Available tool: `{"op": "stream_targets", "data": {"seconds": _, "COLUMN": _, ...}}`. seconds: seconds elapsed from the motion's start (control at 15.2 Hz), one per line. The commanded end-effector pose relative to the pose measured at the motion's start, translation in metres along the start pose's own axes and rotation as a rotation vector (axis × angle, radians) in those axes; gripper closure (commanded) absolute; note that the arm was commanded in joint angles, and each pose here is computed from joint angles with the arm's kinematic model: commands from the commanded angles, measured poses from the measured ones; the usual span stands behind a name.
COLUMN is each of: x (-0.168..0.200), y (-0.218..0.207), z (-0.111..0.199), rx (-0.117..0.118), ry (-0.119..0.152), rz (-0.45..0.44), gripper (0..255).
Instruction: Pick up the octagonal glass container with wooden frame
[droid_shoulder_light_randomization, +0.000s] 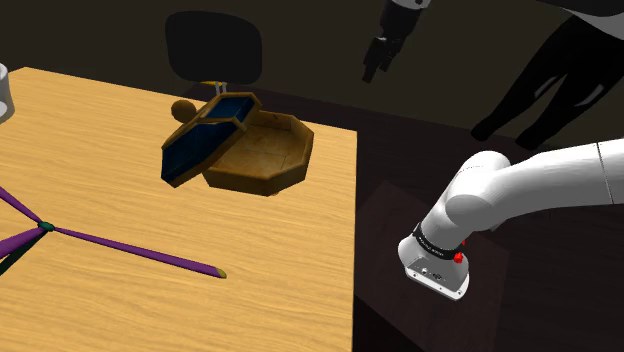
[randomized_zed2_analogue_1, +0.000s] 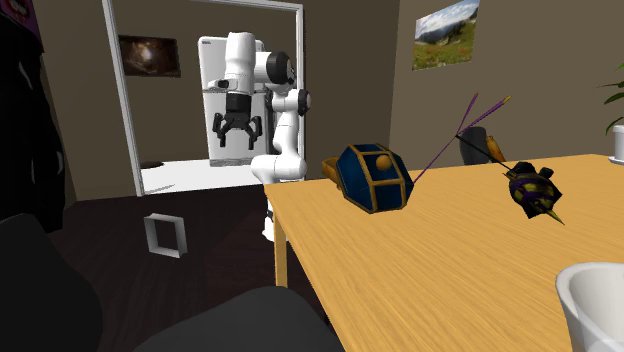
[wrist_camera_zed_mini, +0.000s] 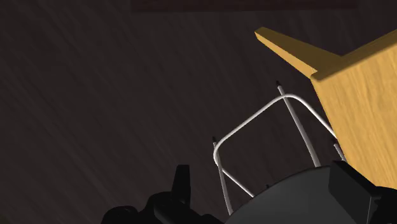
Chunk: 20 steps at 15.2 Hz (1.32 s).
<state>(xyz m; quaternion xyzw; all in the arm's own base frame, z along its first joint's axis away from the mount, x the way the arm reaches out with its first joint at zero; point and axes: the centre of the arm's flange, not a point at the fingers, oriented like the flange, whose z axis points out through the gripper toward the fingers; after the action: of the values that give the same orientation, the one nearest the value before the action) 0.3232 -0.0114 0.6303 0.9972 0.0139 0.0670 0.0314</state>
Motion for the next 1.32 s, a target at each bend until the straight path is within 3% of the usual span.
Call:
{"op": "stream_targets", "data": {"seconds": 0.0, "x": 0.000, "y": 0.000, "z": 0.000, "rx": 0.000, "ry": 0.000, "rz": 0.000, "gripper": 0}}
{"op": "stream_targets", "data": {"seconds": 1.25, "x": 0.025, "y": -0.241, "z": 0.000, "rx": 0.059, "ry": -0.094, "rz": 0.060, "gripper": 0}}
